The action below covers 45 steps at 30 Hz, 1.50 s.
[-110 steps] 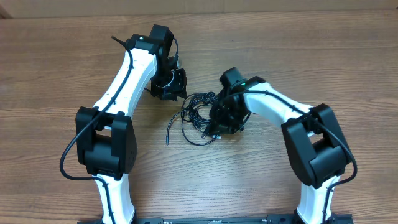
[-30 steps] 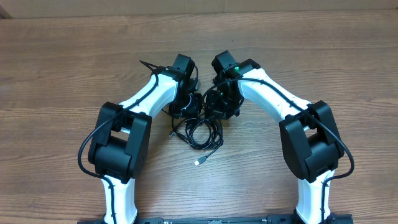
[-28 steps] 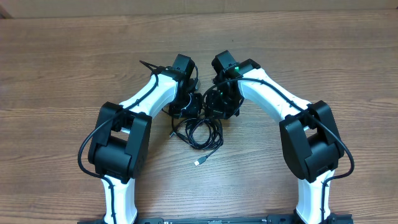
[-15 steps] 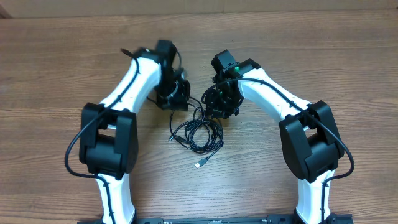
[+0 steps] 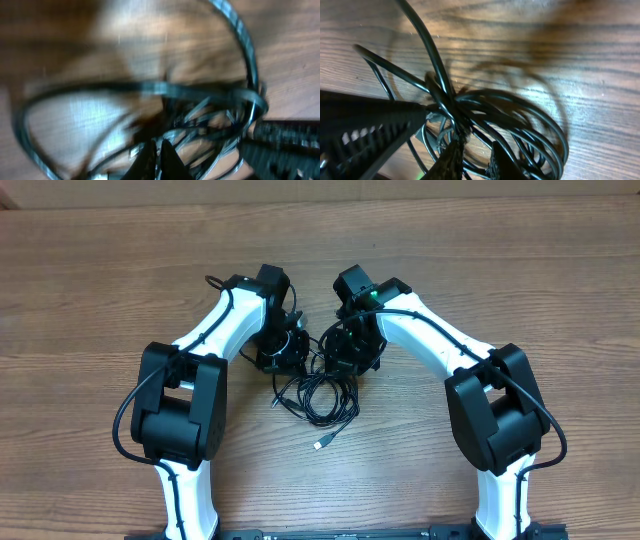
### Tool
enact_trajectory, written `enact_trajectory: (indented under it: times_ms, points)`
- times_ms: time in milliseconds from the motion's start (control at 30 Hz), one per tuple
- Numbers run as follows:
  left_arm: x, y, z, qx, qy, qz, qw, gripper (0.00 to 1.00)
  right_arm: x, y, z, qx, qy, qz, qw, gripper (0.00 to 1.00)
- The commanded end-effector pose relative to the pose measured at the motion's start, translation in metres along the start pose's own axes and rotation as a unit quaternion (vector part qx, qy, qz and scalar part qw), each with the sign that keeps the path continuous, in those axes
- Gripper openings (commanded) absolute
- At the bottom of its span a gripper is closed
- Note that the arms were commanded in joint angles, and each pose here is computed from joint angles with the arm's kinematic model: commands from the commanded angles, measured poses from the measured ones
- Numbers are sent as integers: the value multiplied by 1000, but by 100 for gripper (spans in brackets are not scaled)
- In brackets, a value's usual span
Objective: Untangle cables
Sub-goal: 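Lift the held cables with both grippers and pull them apart sideways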
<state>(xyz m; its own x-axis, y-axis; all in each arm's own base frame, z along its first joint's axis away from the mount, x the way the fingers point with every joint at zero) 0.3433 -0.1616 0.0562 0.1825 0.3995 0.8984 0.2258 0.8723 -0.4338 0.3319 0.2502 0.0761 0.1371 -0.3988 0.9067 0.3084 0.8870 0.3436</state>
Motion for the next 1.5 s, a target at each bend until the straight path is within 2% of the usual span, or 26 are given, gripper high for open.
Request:
enact_trajectory:
  times_ms: [0, 300, 433, 933, 1000, 1133, 1233, 1333, 1467]
  points:
    - [-11, 0, 0, -6, -6, 10, 1000, 5, 7, 7, 1, 7, -10, -15, 1000, 18]
    - [-26, 7, 4, 5, -10, 11, 1000, 4, 6, 12, 1, 13, -17, -20, 1000, 14]
    - [-29, 8, 4, 8, -16, 11, 1000, 4, 2, 10, 0, 1, -45, 10, 999, 14]
    - [-28, 8, -2, 3, -27, 12, 1000, 4, -10, 22, 8, 52, -115, 64, 990, 13]
    - [-28, 8, -2, 2, -29, 12, 1000, 4, -10, 22, 8, 54, -119, 67, 989, 4]
    - [-27, 8, -3, 1, -31, 12, 999, 4, -7, 21, 9, 57, -114, 67, 990, 4]
    - [-25, 7, -5, -8, -33, 12, 999, 4, 3, 31, 15, 122, -81, 36, 989, 4]
    - [-18, 4, -10, -47, -38, 10, 998, 4, 14, 37, 17, 168, -59, 5, 984, 4]
    - [4, -7, -19, -95, -56, 7, 994, 4, 21, 33, 11, 252, -41, -20, 967, 4]
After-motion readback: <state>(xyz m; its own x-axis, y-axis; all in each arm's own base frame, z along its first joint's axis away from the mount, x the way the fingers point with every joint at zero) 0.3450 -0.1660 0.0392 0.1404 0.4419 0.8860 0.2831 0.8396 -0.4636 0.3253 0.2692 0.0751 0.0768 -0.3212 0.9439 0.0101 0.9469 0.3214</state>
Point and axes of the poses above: each gripper's point midway between its finger pads, its own x axis back along the fingers, its own y axis along the line the jaws close on, z = x × y, the point moved 4 cm from there along x, back along the fingers, and after that the axes turned 13 degrees about -x, right-handed, at the moved point
